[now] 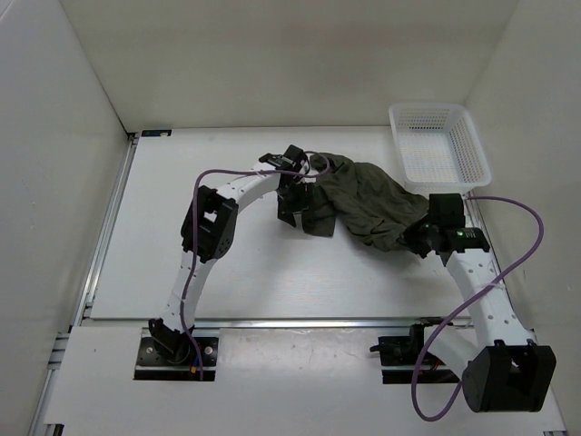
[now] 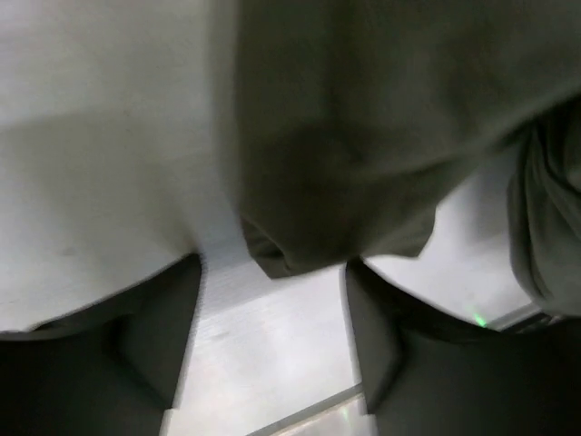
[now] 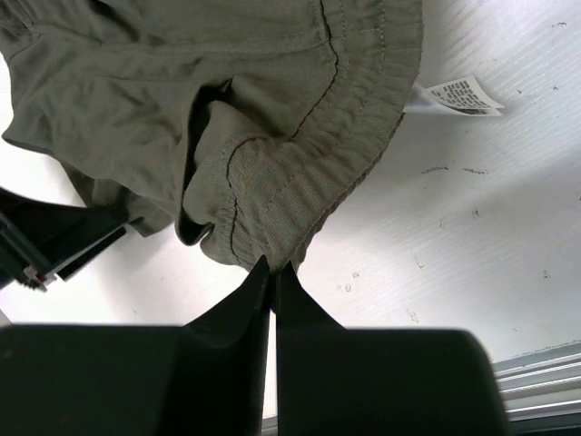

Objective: Fold and stack the shorts
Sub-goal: Move the shorts to the center of the board

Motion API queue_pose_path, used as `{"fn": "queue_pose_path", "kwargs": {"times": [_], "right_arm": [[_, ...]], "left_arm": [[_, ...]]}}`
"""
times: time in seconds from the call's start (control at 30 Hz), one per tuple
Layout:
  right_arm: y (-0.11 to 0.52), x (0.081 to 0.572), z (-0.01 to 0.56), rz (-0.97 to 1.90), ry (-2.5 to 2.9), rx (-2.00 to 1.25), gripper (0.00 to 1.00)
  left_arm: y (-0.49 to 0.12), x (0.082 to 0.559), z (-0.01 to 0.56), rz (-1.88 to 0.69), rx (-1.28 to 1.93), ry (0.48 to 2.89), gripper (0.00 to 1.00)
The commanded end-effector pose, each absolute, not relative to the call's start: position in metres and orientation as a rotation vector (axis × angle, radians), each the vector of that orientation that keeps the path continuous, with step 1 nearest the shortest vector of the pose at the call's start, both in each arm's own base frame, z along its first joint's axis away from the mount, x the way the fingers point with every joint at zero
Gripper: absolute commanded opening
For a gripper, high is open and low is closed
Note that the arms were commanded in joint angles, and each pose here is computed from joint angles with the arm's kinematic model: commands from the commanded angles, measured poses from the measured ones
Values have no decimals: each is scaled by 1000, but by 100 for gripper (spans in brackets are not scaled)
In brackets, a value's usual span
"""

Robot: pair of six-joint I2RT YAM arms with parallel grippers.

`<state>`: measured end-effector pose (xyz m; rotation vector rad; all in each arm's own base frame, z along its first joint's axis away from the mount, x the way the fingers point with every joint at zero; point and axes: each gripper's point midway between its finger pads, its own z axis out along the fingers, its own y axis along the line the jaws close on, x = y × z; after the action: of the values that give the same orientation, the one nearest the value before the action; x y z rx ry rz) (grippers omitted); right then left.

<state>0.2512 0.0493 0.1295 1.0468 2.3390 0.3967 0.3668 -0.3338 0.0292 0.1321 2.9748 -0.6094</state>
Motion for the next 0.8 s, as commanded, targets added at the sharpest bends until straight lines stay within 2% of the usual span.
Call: {"fn": "queue_pose_path", "kwargs": {"times": [0.0,0.03,0.07,0.1,0.27,0.33,0.43,0.5,0.53,0.57,0.6,0.7,0.77], "right_arm": [[44,248,134,378,2325,1020,0],[44,246,132,369,2338,1009,0],[46,245,133,380,2342,1006,0],[45,247,136,380,2338,990,0],[41,254,164,375,2302,906,0],[38,260,172,352,2289,879,0],[36,299,192,357,2273,828,0],[40,330,243,404,2196,739,0],[41,347,249,409,2201,721,0],[41,362,292,425,2113,660,0],[43,369,305,437,2093,634,0],[41,368,346,434,2005,552,0],[40,361,341,420,2010,530,0]], "left_arm": [[-331,383,18,-532,82,2954,69],[-333,386,22,-541,84,2941,58],[-336,391,23,-550,85,2928,22],[-338,394,22,-553,86,2923,10],[-291,436,73,-480,-54,2802,10],[-263,457,122,-457,-85,2682,10],[-211,486,192,-462,-152,2531,10],[-179,495,243,-477,-176,2439,10],[-168,497,260,-472,-180,2405,10],[-157,496,276,-470,-199,2375,10],[-135,491,302,-449,-201,2324,10],[-95,472,344,-420,-235,2232,10],[-79,455,329,-411,-262,2287,10]]}}
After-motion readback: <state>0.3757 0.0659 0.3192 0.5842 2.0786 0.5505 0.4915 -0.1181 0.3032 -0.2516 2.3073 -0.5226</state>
